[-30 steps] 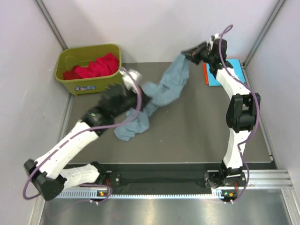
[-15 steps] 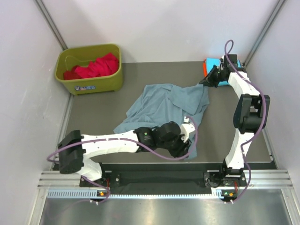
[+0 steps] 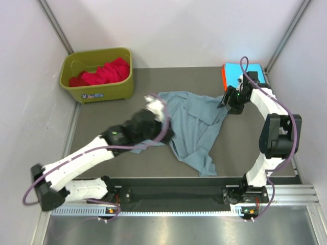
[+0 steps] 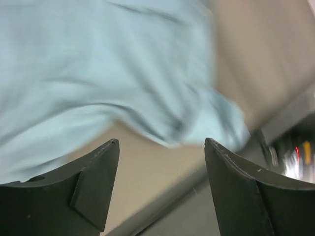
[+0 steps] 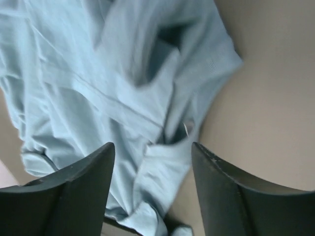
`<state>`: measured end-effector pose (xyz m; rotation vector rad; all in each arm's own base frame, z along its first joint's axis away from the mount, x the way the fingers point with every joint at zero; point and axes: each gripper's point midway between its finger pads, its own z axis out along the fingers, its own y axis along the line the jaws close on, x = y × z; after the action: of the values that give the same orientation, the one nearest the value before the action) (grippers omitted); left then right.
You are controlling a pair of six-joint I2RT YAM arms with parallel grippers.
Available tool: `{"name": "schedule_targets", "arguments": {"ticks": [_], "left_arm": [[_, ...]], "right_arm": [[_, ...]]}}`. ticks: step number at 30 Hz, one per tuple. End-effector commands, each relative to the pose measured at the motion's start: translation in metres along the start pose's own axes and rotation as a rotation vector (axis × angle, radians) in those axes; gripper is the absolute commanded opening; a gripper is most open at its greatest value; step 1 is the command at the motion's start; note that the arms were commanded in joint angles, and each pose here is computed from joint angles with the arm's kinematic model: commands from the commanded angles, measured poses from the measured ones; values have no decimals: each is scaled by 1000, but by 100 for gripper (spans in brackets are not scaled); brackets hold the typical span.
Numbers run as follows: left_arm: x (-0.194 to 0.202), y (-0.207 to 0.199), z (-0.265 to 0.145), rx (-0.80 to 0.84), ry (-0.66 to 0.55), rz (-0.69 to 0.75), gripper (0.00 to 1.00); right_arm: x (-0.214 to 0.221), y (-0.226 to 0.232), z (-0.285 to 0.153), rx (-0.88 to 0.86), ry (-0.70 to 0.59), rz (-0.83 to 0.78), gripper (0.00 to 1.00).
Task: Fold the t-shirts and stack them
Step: Flatten the tshirt out
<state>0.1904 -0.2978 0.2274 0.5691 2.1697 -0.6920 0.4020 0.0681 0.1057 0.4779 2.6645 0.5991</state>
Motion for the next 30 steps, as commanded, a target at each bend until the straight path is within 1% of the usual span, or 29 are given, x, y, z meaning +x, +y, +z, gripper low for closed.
{"name": "schedule_targets", "arguments": {"ticks": [1,2,3,4,5,6,7,8,9,12,13,14,15,16,17,18,19,20,21,22,25,26,27,28,29,30], "left_arm": [[-2,93,-30,-309,-83,-303,74],[3,122,-35,-384,-101,-376,75],[2,130,-44,-391,-130,-428,78],[5,139,-46,-408,-134,-457,84],[11,157,-49,-456,-137,-503,88],[13,163,-50,-462,-135,-533,89],[17,163,-49,-437,-109,-556,90],[20,175,-51,-452,-102,-592,89],[24,181,-47,-454,-73,-604,90],[39,196,-37,-431,6,-685,88],[43,200,-33,-424,24,-709,88],[45,205,-28,-396,29,-743,86],[52,210,-19,-393,65,-776,84],[54,217,-16,-403,66,-812,84],[61,222,-9,-412,93,-856,84],[65,228,-6,-417,101,-883,82],[66,230,-2,-419,105,-886,78],[68,241,0,-430,108,-897,74],[67,245,2,-424,102,-893,67],[66,250,2,-418,99,-885,66],[67,270,0,-449,115,-823,64],[75,277,-2,-472,149,-793,61],[82,284,-6,-515,183,-777,57],[85,288,-8,-530,197,-756,45],[89,294,-11,-549,210,-732,40],[92,296,-13,-557,217,-733,38]], "right_arm": [[3,-3,-33,51,-69,-79,65],[8,-7,-39,69,-77,-89,69],[13,-9,-42,77,-77,-95,70],[16,-11,-45,80,-76,-98,71],[25,-13,-49,79,-74,-97,74],[30,-13,-51,75,-73,-101,74],[35,-12,-53,59,-66,-101,75],[47,-13,-58,51,-63,-107,77],[51,-12,-60,36,-71,-124,77],[84,-6,-64,-46,-37,-121,75],[102,11,-61,-102,4,-157,75],[119,12,-59,-120,35,-159,74],[129,18,-58,-140,53,-161,73],[153,26,-54,-172,109,-194,73],[164,29,-52,-178,133,-204,73],[184,33,-48,-179,173,-250,73],[193,35,-46,-176,187,-276,73],[200,35,-44,-169,194,-288,73],[206,34,-42,-163,203,-299,73],[217,32,-40,-160,223,-314,73],[226,30,-40,-164,236,-314,73],[226,30,-41,-168,230,-319,73],[227,30,-42,-172,232,-325,73],[227,30,-44,-174,231,-325,73],[227,30,-45,-174,230,-331,73],[228,29,-46,-175,232,-334,73]]}}
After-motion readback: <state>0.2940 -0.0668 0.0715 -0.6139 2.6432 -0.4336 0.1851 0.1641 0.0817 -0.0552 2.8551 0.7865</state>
